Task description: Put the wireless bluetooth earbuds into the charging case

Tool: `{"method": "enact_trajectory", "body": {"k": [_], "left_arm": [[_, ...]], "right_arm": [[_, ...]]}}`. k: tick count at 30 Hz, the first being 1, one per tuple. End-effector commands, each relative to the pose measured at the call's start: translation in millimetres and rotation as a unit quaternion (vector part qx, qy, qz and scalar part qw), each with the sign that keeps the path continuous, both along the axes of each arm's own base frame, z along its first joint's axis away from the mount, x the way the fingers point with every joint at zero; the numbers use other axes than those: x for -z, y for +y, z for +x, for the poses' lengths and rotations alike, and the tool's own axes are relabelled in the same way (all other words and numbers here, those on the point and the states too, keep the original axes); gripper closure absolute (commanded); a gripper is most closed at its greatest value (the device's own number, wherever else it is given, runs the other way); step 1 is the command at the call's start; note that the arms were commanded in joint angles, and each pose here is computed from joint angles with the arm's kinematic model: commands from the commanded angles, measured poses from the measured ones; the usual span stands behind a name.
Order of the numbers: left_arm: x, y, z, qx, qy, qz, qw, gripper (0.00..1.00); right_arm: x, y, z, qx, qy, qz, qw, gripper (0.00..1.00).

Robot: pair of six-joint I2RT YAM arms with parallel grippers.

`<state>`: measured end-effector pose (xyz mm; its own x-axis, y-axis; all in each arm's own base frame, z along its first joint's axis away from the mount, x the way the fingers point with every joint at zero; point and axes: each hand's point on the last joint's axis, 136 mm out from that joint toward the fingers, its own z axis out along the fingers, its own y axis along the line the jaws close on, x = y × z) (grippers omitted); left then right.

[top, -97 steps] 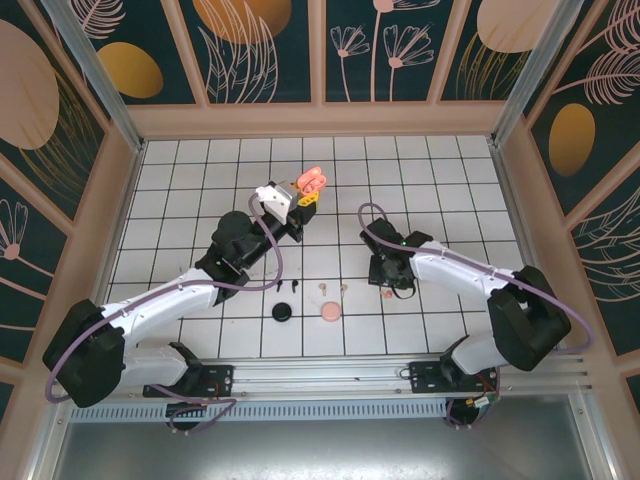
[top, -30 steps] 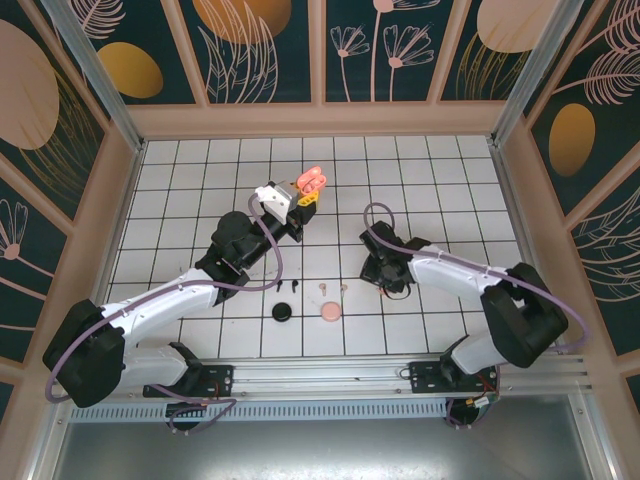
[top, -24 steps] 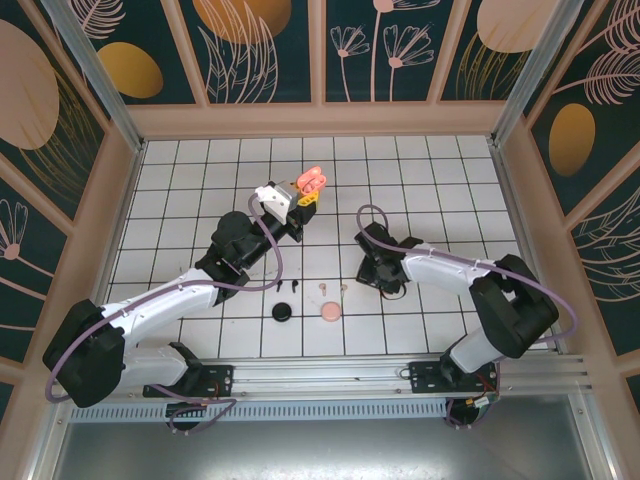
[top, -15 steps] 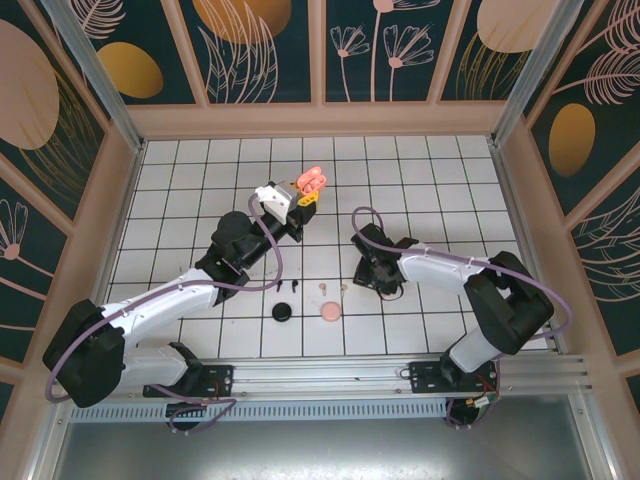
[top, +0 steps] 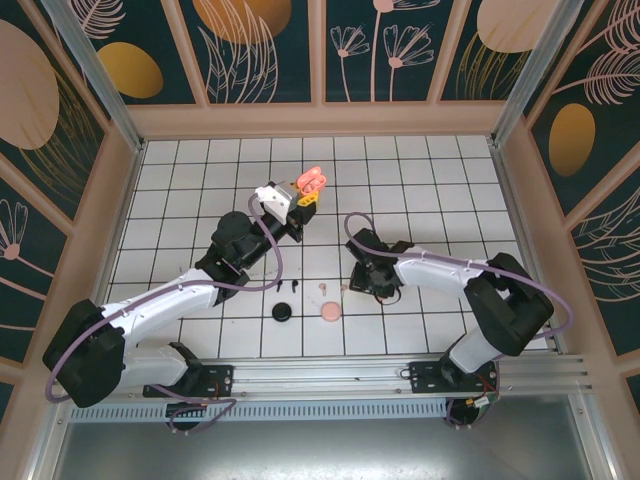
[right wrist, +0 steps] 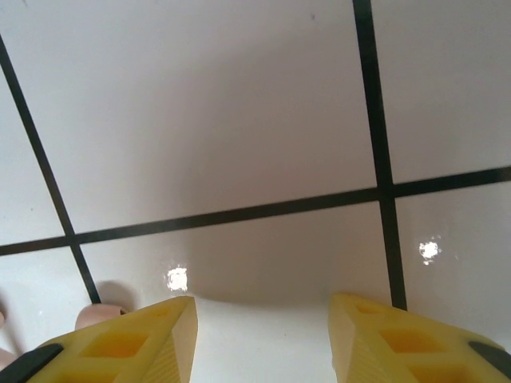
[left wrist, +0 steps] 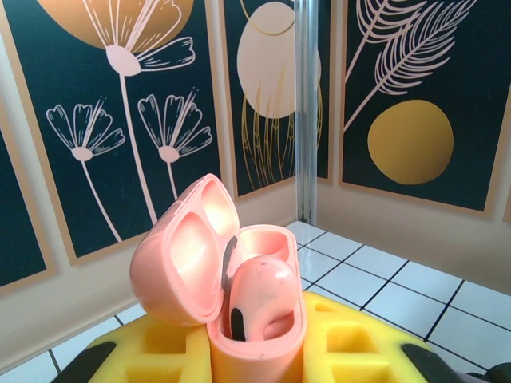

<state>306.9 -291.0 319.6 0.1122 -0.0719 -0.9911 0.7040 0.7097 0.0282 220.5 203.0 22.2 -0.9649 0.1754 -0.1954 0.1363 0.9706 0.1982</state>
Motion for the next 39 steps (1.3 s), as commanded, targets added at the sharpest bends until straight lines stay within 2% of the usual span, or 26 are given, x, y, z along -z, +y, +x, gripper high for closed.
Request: {"method": "enact_trajectory", "body": {"k": [1,7,12,17,27,39], "left_arm": [[-17,1,-8,0.008,-0.029,-0.018,0.999,1.0],[-14,0,-7,0.01,-0.026,-0.02,0.999,1.0],[-12,-1,-6,0.012,-0.025,-0.029,0.999,1.0],[-10,-4,-5,0.016,-0.024,-0.031,0.999,1.0],[-8,-11,-5,0.032,-0.02,-0.036,0.999,1.0],[-6,-12,-6,0.037,-0.018,-0.036,0.998,1.0]], "right_arm": [[-38,3,10,0.02,-0.038,0.013,0.999,0.51],[-61,-17,4,0.141,-0.043,0.031,0.989,0.49],[-50,-36,-21,0.273,-0.012,0.082,0.959,0.51],[-36,-51,-38,0.348,0.012,0.102,0.932,0.51],[-13,-50,-42,0.354,0.046,0.085,0.93,0.52],[-5,-51,-28,0.35,0.045,0.084,0.932,0.55]]}}
